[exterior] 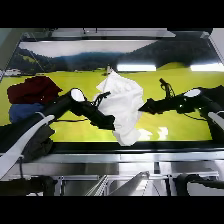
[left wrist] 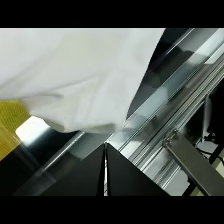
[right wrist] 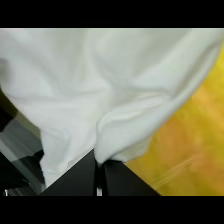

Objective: Fold the shirts.

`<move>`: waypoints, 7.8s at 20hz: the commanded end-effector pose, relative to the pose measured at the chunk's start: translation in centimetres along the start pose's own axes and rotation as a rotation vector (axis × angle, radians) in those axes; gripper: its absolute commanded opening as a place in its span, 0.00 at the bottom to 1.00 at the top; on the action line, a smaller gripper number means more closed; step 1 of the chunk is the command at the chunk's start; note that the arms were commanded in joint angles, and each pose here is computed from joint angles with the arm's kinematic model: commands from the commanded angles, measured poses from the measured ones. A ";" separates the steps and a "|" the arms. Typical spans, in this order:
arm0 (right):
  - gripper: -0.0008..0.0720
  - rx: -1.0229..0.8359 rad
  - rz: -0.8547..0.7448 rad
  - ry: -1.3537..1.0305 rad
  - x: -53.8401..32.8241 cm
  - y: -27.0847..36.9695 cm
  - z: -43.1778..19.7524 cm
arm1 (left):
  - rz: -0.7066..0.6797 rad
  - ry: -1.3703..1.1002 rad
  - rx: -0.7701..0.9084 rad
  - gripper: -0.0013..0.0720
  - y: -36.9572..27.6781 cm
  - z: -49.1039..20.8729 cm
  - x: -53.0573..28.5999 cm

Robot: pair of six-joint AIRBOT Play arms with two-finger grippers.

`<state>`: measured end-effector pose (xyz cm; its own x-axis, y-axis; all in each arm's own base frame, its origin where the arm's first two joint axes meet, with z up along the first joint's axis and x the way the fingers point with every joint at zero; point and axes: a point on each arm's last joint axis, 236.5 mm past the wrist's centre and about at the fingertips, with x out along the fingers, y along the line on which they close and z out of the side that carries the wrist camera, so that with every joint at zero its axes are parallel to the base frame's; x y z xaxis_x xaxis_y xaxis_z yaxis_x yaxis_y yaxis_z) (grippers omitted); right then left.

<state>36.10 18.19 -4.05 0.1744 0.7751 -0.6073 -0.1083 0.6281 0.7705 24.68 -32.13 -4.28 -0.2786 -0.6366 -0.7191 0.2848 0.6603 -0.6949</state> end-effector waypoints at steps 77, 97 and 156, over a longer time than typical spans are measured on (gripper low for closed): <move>0.32 0.197 0.055 -0.029 -15.6 -5.5 -1.0 | 0.076 -0.099 -0.111 0.97 14.8 8.8 -5.2; 0.91 0.443 -0.488 0.109 -16.1 -18.4 -16.8 | 0.015 -0.033 0.022 0.05 12.7 11.6 -9.5; 0.03 -0.318 -0.074 -0.857 -34.1 19.1 0.4 | -0.836 -0.519 0.752 0.05 -25.2 -8.5 -38.0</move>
<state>29.70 0.87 27.08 0.8433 0.4280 -0.3251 -0.1566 0.7743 0.6131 25.59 -22.39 33.93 -0.2081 -0.9770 -0.0476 0.6001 -0.0891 -0.7950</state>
